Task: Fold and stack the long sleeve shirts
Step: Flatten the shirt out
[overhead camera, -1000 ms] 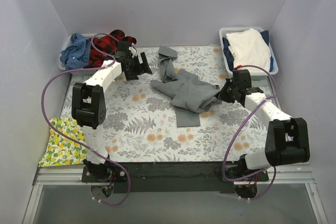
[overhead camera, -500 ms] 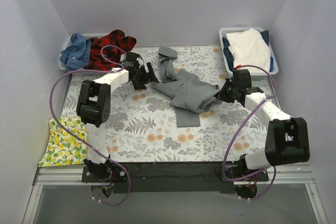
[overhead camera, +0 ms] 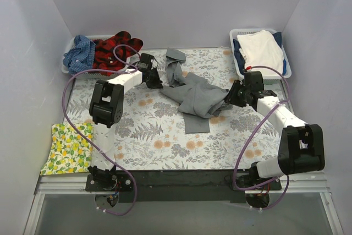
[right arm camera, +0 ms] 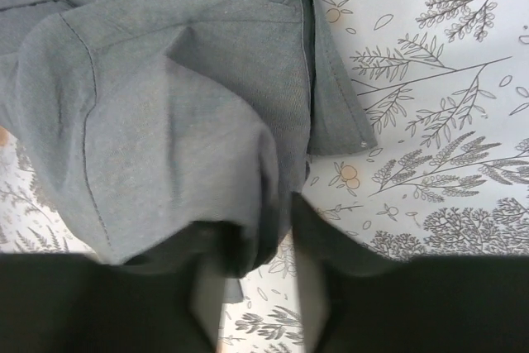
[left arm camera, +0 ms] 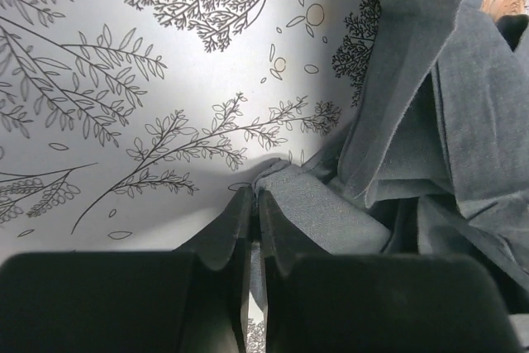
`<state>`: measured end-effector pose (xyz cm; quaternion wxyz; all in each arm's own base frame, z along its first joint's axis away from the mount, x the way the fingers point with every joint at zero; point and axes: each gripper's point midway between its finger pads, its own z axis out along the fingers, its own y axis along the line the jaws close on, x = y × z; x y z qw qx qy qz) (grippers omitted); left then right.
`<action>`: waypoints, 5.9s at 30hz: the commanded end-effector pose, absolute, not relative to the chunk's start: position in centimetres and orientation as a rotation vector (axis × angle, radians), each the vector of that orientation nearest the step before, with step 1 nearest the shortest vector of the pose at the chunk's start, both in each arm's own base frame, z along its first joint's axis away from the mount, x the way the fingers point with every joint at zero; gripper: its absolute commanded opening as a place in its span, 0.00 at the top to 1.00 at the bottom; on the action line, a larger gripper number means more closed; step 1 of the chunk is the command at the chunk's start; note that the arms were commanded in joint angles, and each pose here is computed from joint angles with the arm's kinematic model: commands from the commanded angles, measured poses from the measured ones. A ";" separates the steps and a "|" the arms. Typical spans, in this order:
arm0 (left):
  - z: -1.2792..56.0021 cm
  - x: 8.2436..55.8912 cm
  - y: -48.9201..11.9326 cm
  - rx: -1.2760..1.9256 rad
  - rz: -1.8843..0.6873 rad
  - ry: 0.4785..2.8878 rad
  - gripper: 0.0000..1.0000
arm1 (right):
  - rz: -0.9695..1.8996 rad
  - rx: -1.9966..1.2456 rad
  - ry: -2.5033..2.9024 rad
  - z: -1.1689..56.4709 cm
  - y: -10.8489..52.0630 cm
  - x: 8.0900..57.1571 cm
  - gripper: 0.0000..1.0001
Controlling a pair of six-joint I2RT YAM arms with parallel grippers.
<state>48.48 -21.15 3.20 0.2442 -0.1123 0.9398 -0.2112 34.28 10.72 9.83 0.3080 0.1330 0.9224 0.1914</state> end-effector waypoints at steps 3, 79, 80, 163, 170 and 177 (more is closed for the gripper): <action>12.2 49.7 -17.5 -0.294 -0.351 2.381 1.00 | 0.397 0.181 2.315 15.5 9.3 34.6 0.32; 19.1 44.0 -14.8 -0.255 -0.330 2.338 1.00 | 0.283 -1.066 2.595 0.0 29.1 22.2 0.57; 19.2 44.0 -14.8 -0.256 -0.329 2.336 1.00 | 0.249 -1.055 2.597 -0.1 28.7 22.5 0.74; 53.5 45.1 -10.1 0.108 -1.015 1.520 1.00 | -0.002 0.060 0.747 72.9 4.8 29.5 0.99; 46.3 53.2 -10.6 -0.027 -1.060 1.623 1.00 | 0.009 0.069 0.970 64.5 6.2 40.5 0.99; 45.7 59.1 -11.6 -0.063 -1.214 1.478 1.00 | 0.034 0.133 0.929 65.5 3.3 44.8 0.99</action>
